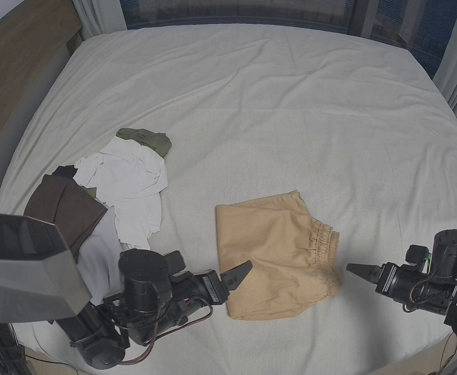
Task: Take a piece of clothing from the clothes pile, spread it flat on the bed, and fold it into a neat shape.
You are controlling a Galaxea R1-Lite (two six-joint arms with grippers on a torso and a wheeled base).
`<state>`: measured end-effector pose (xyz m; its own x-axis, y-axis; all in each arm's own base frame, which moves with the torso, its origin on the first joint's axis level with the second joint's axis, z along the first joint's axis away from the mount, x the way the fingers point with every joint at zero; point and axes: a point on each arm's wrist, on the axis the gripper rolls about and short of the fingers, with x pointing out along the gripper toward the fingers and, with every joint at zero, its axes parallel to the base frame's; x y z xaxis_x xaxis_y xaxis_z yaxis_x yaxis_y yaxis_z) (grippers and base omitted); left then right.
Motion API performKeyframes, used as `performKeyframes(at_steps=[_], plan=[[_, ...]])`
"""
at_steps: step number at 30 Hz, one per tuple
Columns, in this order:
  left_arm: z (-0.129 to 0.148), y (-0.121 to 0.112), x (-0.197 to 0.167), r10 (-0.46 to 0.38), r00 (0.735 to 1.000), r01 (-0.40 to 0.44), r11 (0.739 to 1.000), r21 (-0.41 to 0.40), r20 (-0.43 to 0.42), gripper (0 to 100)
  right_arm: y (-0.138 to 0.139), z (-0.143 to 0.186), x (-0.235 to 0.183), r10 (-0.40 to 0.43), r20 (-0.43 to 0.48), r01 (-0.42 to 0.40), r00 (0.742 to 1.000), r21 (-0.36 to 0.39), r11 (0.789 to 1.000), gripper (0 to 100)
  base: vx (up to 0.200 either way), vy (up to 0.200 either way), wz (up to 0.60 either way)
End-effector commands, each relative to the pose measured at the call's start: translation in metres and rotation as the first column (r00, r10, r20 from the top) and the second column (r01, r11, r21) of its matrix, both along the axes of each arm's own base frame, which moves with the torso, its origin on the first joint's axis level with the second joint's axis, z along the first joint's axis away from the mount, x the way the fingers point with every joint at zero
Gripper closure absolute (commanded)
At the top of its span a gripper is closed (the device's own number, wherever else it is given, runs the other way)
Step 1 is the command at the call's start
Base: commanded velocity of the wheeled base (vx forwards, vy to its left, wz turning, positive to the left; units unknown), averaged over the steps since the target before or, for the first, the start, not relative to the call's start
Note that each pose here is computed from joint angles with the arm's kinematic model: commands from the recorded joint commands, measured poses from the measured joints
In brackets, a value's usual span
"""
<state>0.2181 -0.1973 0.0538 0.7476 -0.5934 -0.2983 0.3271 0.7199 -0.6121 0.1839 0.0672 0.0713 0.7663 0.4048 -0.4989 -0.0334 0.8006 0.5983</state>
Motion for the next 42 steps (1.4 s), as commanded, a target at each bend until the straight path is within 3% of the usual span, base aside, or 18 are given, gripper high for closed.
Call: performKeyframes(at_steps=[1, 6, 13, 20, 25, 30, 35, 36, 42], plan=[[0.014, 0.033, -0.019, 0.074, 0.997, -0.074, 0.997, 0.006, 0.018, 0, 0.007, -0.033, 0.018, 0.001, -0.142, -0.006, 0.990, -0.031, 1.000, 0, 0.000, 0.000, 0.00], [0.011, 0.057, -0.025, 0.140, 0.989, -0.142, 0.987, 0.070, 0.037, 0, 0.012, -0.051, 0.031, 0.001, -0.152, -0.006, 0.988, -0.033, 0.999, 0, 0.000, 0.000, 0.00], [0.010, 0.078, -0.028, 0.206, 0.977, -0.209, 0.976, 0.066, 0.059, 0, 0.022, -0.081, 0.044, 0.010, -0.130, -0.012, 0.991, -0.017, 1.000, 0, 0.000, 0.000, 0.00], [0.010, 0.085, -0.025, 0.235, 0.970, -0.239, 0.969, 0.067, 0.060, 0, 0.030, -0.094, 0.052, 0.029, -0.105, -0.030, 0.994, -0.003, 1.000, 0, 0.000, 0.000, 0.00], [0.010, 0.085, -0.026, 0.250, 0.966, -0.254, 0.965, 0.069, 0.061, 0, 0.048, -0.091, 0.062, 0.055, -0.046, -0.052, 0.997, 0.057, 0.997, 0, 0.000, 0.000, 0.00], [0.010, 0.086, -0.026, 0.263, 0.963, -0.267, 0.961, 0.070, 0.063, 0, 0.063, -0.086, 0.072, 0.071, 0.017, -0.072, 0.997, 0.072, 0.995, 0, 0.000, 0.000, 0.00], [0.010, 0.086, -0.026, 0.263, 0.963, -0.267, 0.961, 0.070, 0.061, 0, 0.065, -0.081, 0.077, 0.038, 0.055, -0.042, 0.998, 0.070, 0.997, 0, 0.000, 0.000, 0.00], [0.010, 0.086, -0.026, 0.265, 0.962, -0.269, 0.961, 0.070, 0.062, 0, 0.065, -0.080, 0.077, 0.031, 0.059, -0.035, 0.998, 0.068, 0.997, 100, 0.000, 0.000, 0.00], [0.010, 0.085, -0.025, 0.277, 0.959, -0.281, 0.957, 0.069, 0.064, 0, 0.072, -0.065, 0.070, 0.062, 0.098, -0.070, 0.993, 0.086, 0.994, 100, 0.000, 0.000, 0.00]])
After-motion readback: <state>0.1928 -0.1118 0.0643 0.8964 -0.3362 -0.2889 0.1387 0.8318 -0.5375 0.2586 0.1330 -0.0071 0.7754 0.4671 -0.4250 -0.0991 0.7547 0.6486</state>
